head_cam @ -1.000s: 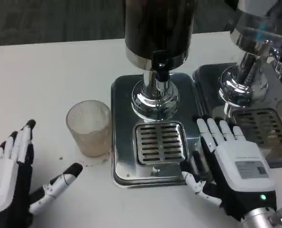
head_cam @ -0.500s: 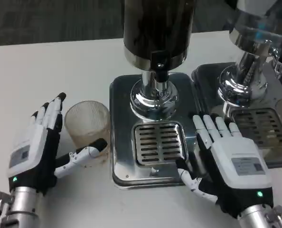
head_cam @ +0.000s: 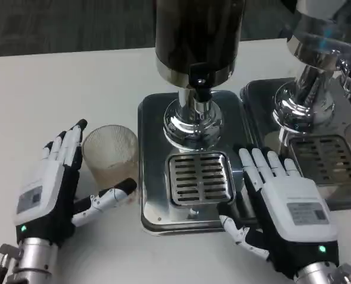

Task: Grasp the cup under the faucet to collect the drink, then remove the cup.

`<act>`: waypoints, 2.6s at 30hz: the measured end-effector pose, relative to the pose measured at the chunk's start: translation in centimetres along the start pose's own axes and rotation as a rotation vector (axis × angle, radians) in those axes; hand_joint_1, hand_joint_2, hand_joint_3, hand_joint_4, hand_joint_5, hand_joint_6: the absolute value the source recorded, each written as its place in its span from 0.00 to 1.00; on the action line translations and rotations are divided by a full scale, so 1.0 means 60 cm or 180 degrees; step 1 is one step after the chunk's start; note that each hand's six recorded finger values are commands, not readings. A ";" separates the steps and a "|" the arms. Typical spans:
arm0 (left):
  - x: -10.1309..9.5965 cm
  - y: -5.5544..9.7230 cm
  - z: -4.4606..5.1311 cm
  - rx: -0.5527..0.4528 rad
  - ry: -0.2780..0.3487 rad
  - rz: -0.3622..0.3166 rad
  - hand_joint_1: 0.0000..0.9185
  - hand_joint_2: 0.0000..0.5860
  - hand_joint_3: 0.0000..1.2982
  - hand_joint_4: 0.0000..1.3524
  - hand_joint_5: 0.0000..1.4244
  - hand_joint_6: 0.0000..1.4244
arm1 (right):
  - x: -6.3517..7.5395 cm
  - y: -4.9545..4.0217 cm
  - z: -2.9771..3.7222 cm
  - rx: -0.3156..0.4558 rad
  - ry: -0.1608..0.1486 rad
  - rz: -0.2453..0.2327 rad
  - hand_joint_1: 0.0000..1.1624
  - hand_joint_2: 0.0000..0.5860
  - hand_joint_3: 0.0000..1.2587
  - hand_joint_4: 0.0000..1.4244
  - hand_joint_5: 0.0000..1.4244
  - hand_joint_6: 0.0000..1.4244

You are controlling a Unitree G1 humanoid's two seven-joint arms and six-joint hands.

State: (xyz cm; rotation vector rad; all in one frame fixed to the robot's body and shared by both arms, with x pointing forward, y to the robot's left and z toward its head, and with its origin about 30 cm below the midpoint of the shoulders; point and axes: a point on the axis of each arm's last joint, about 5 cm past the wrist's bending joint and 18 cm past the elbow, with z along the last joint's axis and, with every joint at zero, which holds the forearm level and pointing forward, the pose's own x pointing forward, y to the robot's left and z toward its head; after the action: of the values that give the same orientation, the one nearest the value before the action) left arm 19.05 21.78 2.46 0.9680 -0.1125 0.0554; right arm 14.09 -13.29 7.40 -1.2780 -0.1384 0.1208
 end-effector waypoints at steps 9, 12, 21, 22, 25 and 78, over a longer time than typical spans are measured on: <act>0.016 -0.008 -0.001 -0.0125 0.0118 0.0005 0.12 0.00 0.00 0.00 0.05 0.09 | 0.000 0.001 0.001 0.0010 0.0016 0.0016 0.25 0.71 0.00 0.00 0.00 0.00; 0.025 -0.008 0.000 -0.0129 0.0094 -0.0016 0.13 0.00 0.00 0.00 0.09 0.14 | -0.001 0.001 0.003 0.0020 0.0015 0.0020 0.25 0.71 0.00 0.00 0.00 0.00; 0.034 -0.009 -0.001 -0.0129 0.0069 -0.0046 0.19 0.03 0.04 0.11 0.26 0.35 | -0.001 0.002 0.004 0.0039 0.0029 0.0016 0.24 0.70 0.00 0.00 0.00 0.00; 0.037 -0.008 0.000 -0.0131 0.0055 -0.0027 0.19 0.03 0.05 0.12 0.28 0.36 | -0.001 0.002 0.004 0.0041 0.0030 0.0015 0.24 0.70 0.00 0.00 0.00 0.00; 0.037 -0.009 0.000 -0.0136 0.0043 -0.0021 0.21 0.04 0.09 0.17 0.34 0.45 | -0.001 0.002 0.004 0.0045 0.0033 0.0015 0.24 0.69 0.00 0.00 0.00 0.00; 0.065 -0.030 0.055 -0.0228 -0.0951 0.0422 0.38 0.16 0.59 0.71 0.78 0.85 | -0.008 0.002 -0.005 0.0106 0.0204 0.0021 0.25 0.69 0.00 0.00 0.00 0.00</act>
State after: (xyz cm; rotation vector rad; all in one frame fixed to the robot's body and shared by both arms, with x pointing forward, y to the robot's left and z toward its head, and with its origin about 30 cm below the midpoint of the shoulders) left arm 22.85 18.02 3.33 0.8917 -0.4510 0.0280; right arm 13.69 -13.60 7.18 -1.2477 -0.0767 0.0874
